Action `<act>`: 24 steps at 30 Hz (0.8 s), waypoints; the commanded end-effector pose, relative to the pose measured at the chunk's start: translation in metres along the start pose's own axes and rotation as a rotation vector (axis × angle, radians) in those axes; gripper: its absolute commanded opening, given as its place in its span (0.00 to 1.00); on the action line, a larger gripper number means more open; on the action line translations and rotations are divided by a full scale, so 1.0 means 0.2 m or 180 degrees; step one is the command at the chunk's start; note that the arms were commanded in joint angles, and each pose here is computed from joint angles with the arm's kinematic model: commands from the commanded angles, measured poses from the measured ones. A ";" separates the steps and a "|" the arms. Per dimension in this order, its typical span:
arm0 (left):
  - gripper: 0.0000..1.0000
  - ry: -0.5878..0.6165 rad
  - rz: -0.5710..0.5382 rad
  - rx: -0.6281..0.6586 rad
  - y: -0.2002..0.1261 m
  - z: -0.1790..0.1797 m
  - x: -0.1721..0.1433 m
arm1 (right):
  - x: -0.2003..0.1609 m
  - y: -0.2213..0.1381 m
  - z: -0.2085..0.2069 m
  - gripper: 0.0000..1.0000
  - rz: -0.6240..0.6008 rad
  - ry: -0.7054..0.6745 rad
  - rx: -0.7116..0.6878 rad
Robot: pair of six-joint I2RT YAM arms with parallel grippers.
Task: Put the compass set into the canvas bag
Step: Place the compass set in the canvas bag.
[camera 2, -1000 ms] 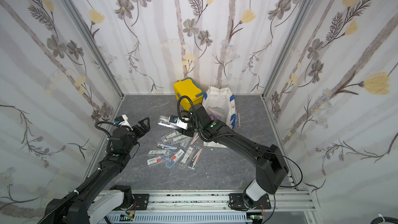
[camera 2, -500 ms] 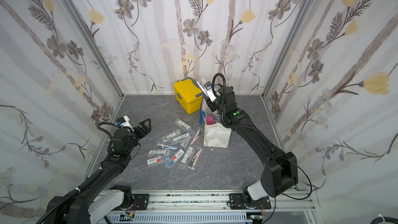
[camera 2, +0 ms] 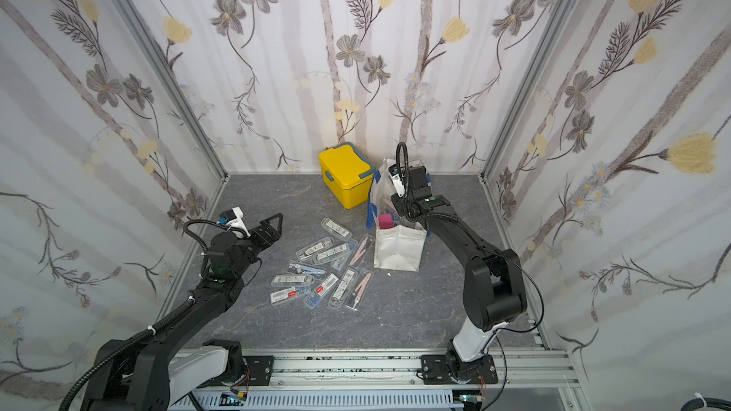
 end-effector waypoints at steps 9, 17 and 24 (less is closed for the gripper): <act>1.00 0.0272 0.0109 -0.0553 0.00 -0.21 0.02 | -0.09 0.25 0.06 0.43 0.0665 -0.0082 0.0181; 1.00 0.0512 0.0234 -0.0516 0.03 -0.28 0.01 | -0.18 0.35 0.11 0.44 0.0882 -0.0140 0.0323; 1.00 0.0543 0.0397 -0.0279 0.07 -0.26 -0.02 | -0.21 0.39 0.12 0.48 0.0934 -0.0142 0.0322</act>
Point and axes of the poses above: each gripper's point midway between its finger pads, its own y axis out along the fingers, its own z axis along the line the jaws close on, x = y × z, the point moved 4 cm from there along -y, back along the fingers, and after that the axes turned 2 degrees about y, right-handed, at the moved point
